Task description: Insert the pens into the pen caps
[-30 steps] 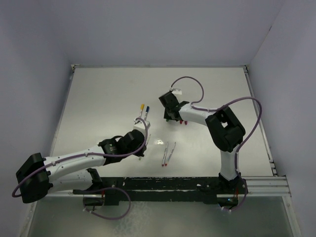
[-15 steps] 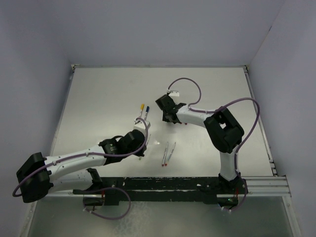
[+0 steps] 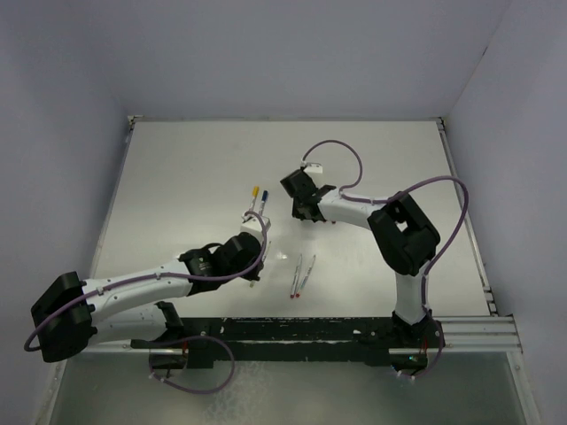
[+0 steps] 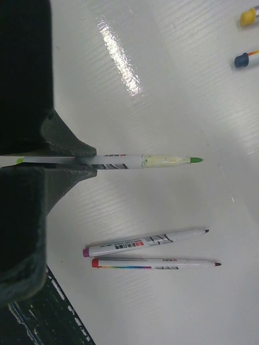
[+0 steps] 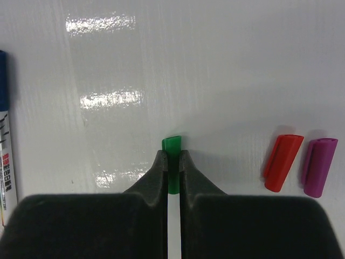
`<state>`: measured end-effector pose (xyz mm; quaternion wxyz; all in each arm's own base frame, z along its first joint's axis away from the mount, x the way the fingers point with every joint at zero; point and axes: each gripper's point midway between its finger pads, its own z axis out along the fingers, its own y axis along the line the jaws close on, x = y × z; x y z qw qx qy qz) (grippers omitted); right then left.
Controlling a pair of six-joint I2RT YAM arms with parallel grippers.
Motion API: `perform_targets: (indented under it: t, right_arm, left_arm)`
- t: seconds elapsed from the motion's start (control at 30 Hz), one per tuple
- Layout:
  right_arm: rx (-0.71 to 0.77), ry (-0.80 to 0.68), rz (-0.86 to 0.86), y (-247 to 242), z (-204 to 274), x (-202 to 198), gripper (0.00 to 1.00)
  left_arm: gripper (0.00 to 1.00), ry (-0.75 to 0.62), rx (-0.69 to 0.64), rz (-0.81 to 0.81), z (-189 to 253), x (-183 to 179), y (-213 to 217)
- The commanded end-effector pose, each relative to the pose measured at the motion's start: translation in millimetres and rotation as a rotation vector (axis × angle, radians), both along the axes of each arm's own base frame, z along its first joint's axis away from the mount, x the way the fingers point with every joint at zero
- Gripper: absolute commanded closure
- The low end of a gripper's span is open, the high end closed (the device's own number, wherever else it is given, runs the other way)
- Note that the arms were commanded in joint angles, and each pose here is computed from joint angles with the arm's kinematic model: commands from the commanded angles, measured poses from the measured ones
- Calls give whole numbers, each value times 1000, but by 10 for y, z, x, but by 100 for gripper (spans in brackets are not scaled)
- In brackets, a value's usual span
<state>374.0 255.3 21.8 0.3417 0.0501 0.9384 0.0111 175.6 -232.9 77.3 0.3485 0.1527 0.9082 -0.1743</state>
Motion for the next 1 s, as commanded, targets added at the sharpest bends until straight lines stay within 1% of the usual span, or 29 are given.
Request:
perform_targets:
  t: [0.0, 0.13, 0.27, 0.33, 0.5, 0.63, 0.73, 0.97]
  right_arm:
    - [13, 35, 72, -8, 46, -188, 100]
    - [92, -69, 113, 47, 422, -162, 100]
    - [206, -203, 150, 82, 877, -187, 100]
    - [280, -267, 190, 97, 1046, -271, 100]
    - [460, -486, 289, 108, 1728, -469, 100]
    - [589, -626, 342, 63, 2105, -674, 100]
    - [667, -717, 348, -19, 2273, -799, 100]
    - [776, -825, 360, -102, 2406, -963, 100]
  left_arm:
    - [100, -18, -48, -4, 14, 44, -120]
    - [100, -38, -86, -27, 79, 72, -222]
    - [100, -83, -139, -45, 216, 135, -335]
    - [100, -107, -179, -57, 309, 167, -415]
    - [100, -145, -294, -135, 545, 149, -637]
    - [100, -189, -405, -166, 763, 141, -769]
    - [100, -220, -479, -179, 908, 152, -850]
    - [100, -280, -606, -220, 1136, 130, -969]
